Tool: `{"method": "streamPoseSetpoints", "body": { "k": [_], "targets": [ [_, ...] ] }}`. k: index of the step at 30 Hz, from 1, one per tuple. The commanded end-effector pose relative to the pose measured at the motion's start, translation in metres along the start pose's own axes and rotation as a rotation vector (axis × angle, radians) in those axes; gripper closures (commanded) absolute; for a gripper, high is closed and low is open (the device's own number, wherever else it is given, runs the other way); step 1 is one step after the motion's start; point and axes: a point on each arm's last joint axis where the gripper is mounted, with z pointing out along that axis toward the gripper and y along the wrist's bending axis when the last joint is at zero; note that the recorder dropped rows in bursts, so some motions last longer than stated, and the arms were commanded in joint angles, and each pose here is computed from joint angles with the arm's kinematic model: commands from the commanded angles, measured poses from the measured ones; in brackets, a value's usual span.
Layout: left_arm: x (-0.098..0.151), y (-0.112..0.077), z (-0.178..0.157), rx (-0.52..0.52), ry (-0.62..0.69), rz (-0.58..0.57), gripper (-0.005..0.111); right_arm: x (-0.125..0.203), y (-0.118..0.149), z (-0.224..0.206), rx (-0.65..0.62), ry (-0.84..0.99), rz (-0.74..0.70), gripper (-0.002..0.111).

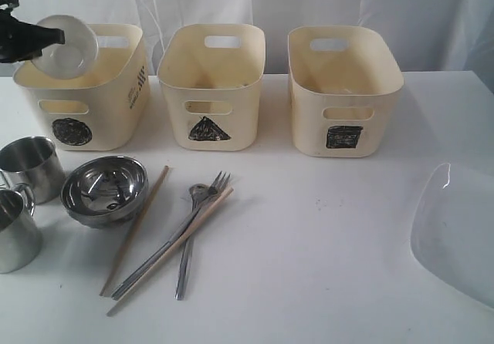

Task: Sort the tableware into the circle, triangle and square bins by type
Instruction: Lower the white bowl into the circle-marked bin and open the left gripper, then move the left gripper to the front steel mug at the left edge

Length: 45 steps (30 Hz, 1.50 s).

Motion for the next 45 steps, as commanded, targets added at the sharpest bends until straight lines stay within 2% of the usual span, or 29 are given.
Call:
{"method": "streamPoseSetpoints", "body": {
  "k": [1,4,8,10,14,16,27,31,35,38,41,45],
  "targets": [
    [-0.002,-0.002,0.004,-0.002,-0.036,0.029,0.107,-0.002,0.001,0.0,-0.009,-0.008,-0.007,0.108],
    [0.0,-0.003,0.006,-0.001,-0.029,0.033,0.107,-0.002,0.001,0.0,-0.009,-0.008,-0.007,0.108],
    [-0.001,-0.013,0.007,-0.002,-0.047,0.114,0.105,-0.002,0.001,0.0,-0.009,-0.008,-0.007,0.108],
    [-0.002,-0.019,0.007,-0.003,-0.066,0.156,0.098,-0.002,0.001,0.0,-0.009,-0.008,-0.007,0.108],
    [-0.002,-0.03,0.008,0.004,-0.088,0.212,0.075,-0.002,0.001,0.0,-0.009,-0.008,-0.007,0.108],
    [-0.001,-0.032,0.01,0.006,-0.088,0.219,0.07,-0.002,0.001,0.0,-0.009,-0.008,-0.007,0.108],
    [0.0,-0.032,0.01,0.008,-0.077,0.221,0.07,-0.002,0.001,0.0,-0.009,-0.008,-0.007,0.108],
    [-0.015,-0.035,-0.011,0.013,-0.097,0.229,0.07,-0.002,0.001,0.0,-0.009,-0.008,-0.007,0.108],
    [-0.035,-0.039,-0.048,0.021,-0.092,0.26,0.07,-0.002,0.001,0.0,-0.009,-0.008,-0.007,0.108],
    [-0.042,-0.043,-0.084,0.046,0.002,0.273,0.07,-0.002,0.001,0.0,-0.009,-0.008,-0.007,0.108],
    [-0.044,-0.042,-0.121,0.032,0.117,0.34,0.07,-0.002,0.001,0.0,-0.009,-0.008,-0.007,0.108],
    [-0.046,-0.041,-0.16,0.021,0.195,0.361,0.07,-0.002,0.001,0.0,-0.009,-0.008,-0.007,0.108]
  ]
}}
